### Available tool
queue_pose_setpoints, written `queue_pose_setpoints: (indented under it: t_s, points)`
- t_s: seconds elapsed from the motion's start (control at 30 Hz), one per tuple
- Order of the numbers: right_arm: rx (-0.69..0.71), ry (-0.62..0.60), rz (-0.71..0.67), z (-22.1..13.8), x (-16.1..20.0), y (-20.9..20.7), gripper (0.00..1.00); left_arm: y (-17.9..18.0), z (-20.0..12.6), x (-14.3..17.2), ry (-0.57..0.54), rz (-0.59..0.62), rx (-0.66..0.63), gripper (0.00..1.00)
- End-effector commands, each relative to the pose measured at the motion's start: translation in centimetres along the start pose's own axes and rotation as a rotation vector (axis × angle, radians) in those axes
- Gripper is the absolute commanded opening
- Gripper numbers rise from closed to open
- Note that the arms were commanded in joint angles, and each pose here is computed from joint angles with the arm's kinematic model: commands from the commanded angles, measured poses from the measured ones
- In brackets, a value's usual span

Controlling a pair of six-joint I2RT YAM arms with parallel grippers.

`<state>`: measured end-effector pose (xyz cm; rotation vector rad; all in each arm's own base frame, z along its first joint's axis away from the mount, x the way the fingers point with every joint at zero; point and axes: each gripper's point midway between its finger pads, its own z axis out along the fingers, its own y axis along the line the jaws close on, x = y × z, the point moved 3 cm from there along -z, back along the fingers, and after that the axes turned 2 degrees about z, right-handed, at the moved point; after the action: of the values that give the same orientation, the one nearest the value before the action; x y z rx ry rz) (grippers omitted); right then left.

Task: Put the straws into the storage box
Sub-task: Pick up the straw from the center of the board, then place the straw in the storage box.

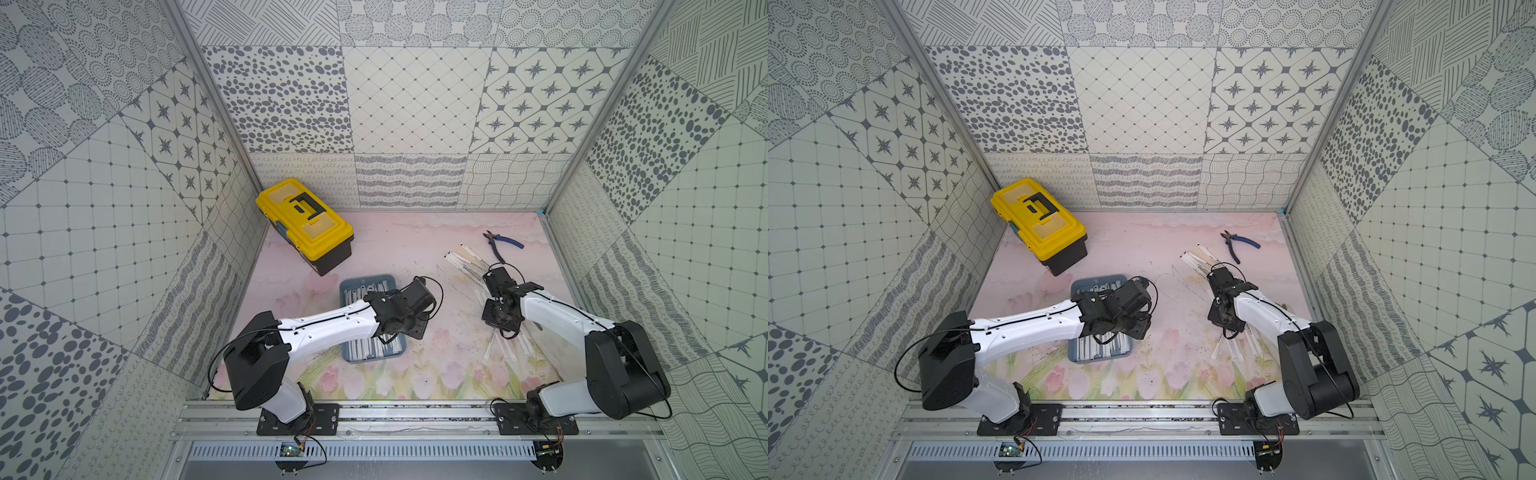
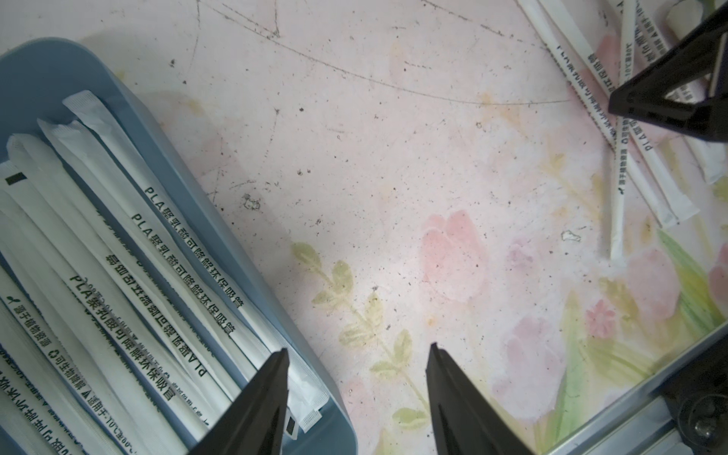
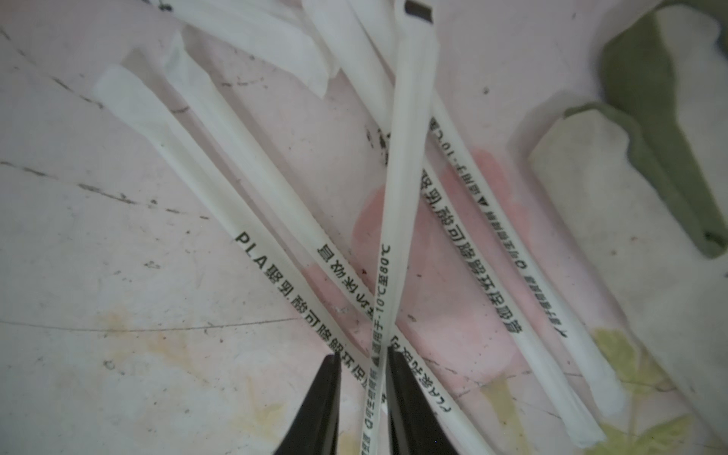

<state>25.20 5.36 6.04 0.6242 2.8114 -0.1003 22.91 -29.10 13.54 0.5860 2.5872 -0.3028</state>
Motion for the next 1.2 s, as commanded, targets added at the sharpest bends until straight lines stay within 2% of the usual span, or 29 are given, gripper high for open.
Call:
queue_pose_setpoints:
  t_s: [0.0, 0.2, 0.37, 0.47, 0.63, 0.77, 0.9, 1.03, 1.17]
  points:
    - [-0.006, -0.012, 0.015, 0.9, -0.2, -0.2, 0.20, 0.2, -0.2, -0.3, -0.011, 0.022, -0.022, 0.60]
    - [-0.015, -0.019, 0.014, 0.6, -0.1, -0.3, 0.12, 0.5, -0.3, -0.3, -0.014, 0.029, -0.035, 0.60]
    - [0.004, -0.035, -0.002, 0.1, -0.4, -0.6, 0.13, 0.8, -0.4, -0.6, -0.025, 0.020, -0.038, 0.60]
    - [-0.006, -0.033, -0.008, -0.1, -0.3, -0.4, 0.09, 1.3, -0.8, -0.8, -0.033, 0.007, -0.044, 0.60]
    - [-0.032, -0.096, -0.094, -4.6, -0.3, 2.1, 0.07, 4.5, -2.7, -0.9, -0.060, -0.073, -0.074, 0.60]
    - [-0.154, -0.128, -0.122, -8.0, 0.6, 7.0, 0.07, 8.2, -4.9, -0.6, -0.099, -0.148, -0.115, 0.60]
    - [-0.316, -0.157, -0.222, -10.7, 2.1, 16.1, 0.07, 12.6, -6.3, 0.5, -0.096, -0.221, -0.199, 0.61]
    - [-0.348, -0.190, -0.377, -11.9, 3.9, 24.1, 0.07, 17.5, -8.1, 2.6, -0.110, -0.378, -0.274, 0.61]
    - [-0.373, -0.188, -0.440, -11.3, 5.2, 28.9, 0.06, 20.2, -8.9, 4.2, -0.132, -0.516, -0.276, 0.61]
